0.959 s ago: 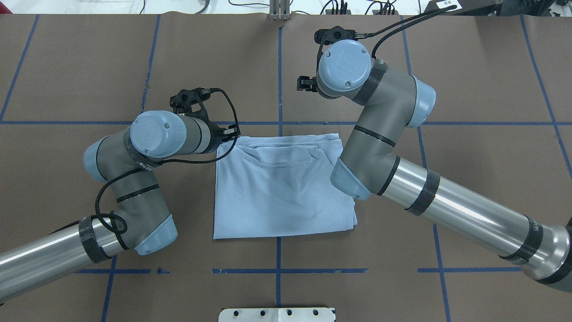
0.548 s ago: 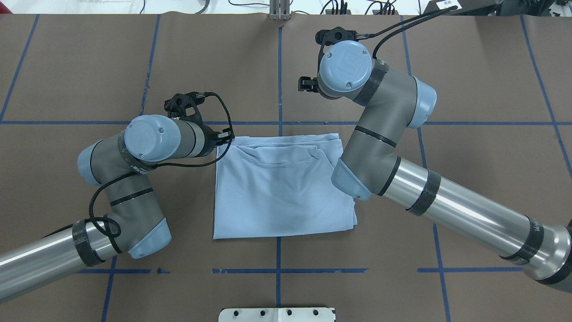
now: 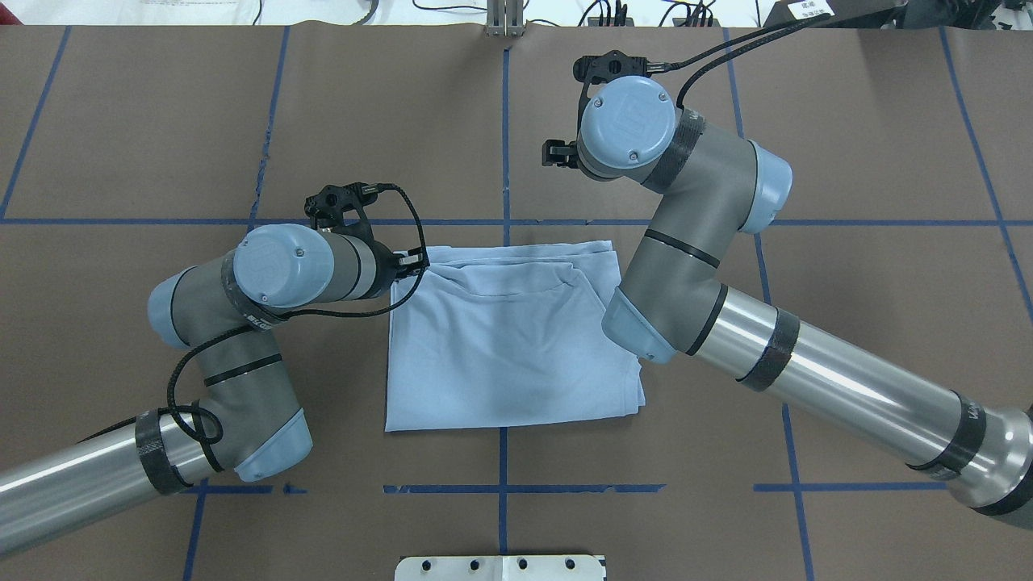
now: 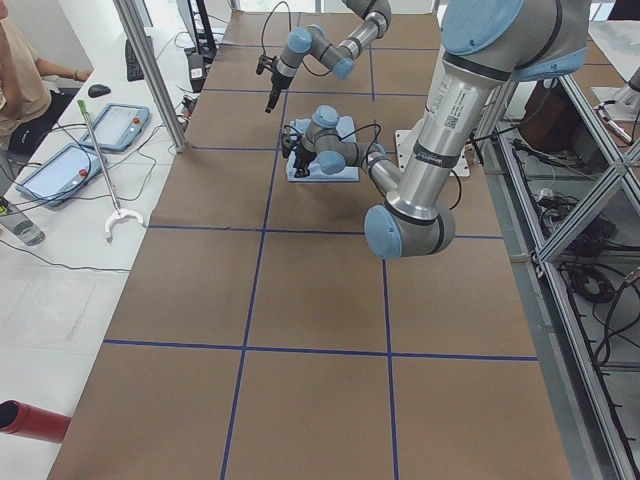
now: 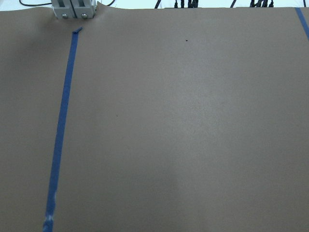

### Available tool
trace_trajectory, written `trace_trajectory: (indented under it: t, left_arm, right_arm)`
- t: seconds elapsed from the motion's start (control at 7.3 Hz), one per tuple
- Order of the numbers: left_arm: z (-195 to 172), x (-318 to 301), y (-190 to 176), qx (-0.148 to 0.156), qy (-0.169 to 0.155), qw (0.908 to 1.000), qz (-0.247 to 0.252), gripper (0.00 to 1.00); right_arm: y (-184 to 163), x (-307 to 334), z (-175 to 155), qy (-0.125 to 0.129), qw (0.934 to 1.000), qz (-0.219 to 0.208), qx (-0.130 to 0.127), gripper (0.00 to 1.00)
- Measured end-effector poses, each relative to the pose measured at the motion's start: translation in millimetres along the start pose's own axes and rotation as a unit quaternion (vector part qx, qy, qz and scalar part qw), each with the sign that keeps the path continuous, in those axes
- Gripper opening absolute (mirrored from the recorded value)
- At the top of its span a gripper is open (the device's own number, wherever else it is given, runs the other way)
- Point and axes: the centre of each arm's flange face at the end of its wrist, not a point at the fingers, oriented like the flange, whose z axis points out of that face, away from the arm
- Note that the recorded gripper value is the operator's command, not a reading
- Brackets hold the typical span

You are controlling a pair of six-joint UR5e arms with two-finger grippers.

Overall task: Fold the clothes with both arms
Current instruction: 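Lower the left gripper to the shirt's edge nearest it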

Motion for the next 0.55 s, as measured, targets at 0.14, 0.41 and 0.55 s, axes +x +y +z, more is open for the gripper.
trace_trajectory:
  t: [0.14, 0.41, 0.55]
  left_arm:
    - [0.6, -0.2, 1.9, -0.001, 0.000, 1.0000, 0.000, 0.00]
    - [1.9, -6.1, -3.1, 0.002, -0.005, 1.0000, 0.002, 0.00]
    - [2.2, -14.4, -11.4, 0.007, -0.010, 0.9999, 0.005, 0.00]
  right_arm:
    - [0.1, 0.2, 0.1, 0.000, 1.0000, 0.000, 0.000, 1.00]
    - [0.1, 0.3, 0.1, 0.000, 1.0000, 0.001, 0.000, 1.00]
    - [0.3, 0.6, 0.4, 0.000, 1.0000, 0.001, 0.000, 1.00]
